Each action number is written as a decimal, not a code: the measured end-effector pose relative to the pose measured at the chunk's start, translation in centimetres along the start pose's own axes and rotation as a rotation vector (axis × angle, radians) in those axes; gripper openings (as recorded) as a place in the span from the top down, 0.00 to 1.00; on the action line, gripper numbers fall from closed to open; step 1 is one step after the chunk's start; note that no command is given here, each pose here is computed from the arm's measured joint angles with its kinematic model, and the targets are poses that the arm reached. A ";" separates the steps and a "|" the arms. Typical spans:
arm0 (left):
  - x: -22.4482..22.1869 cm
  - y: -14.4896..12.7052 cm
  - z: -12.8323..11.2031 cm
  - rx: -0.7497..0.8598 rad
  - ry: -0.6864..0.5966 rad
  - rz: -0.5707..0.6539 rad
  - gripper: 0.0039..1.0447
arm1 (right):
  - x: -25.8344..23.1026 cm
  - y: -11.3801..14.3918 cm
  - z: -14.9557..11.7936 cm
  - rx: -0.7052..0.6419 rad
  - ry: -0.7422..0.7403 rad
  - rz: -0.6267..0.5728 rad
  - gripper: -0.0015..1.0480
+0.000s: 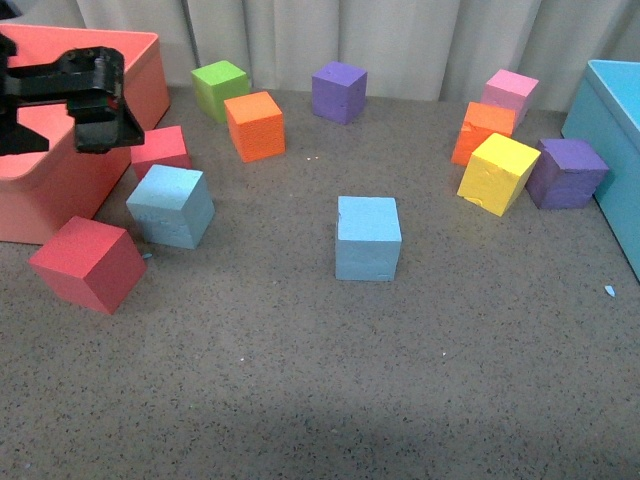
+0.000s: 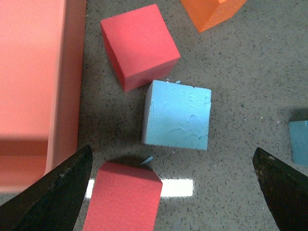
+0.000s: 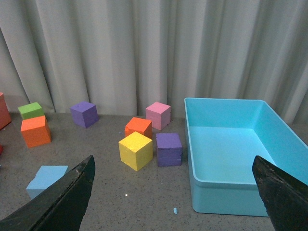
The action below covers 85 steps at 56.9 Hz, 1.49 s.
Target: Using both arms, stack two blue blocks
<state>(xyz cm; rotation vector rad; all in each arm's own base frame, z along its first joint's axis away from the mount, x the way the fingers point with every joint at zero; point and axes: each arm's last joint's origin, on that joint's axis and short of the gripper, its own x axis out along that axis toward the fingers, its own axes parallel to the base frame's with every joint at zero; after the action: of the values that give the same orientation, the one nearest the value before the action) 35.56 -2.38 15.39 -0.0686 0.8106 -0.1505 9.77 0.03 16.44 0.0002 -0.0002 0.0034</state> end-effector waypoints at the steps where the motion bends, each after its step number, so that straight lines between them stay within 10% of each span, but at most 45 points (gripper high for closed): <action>1: 0.3 0.0 0.1 0.001 0.005 0.001 0.06 | 0.0 0.0 0.0 0.000 0.000 0.000 0.09; 38: 9.9 -2.2 1.1 0.030 0.291 0.035 0.06 | 0.0 0.0 0.0 0.000 0.000 0.000 0.09; 57: 11.4 -2.5 0.5 0.022 0.345 0.071 0.48 | 0.0 0.0 0.0 0.000 0.000 0.000 0.09; 85: 5.2 -9.6 3.4 -0.033 0.235 0.016 0.55 | 0.0 0.0 0.0 0.000 0.000 0.000 0.09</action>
<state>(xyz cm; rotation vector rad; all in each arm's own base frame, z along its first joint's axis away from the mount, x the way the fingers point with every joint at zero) 40.56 -12.69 15.11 -0.0763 1.0481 -0.1314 9.77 0.03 16.44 0.0002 -0.0002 0.0034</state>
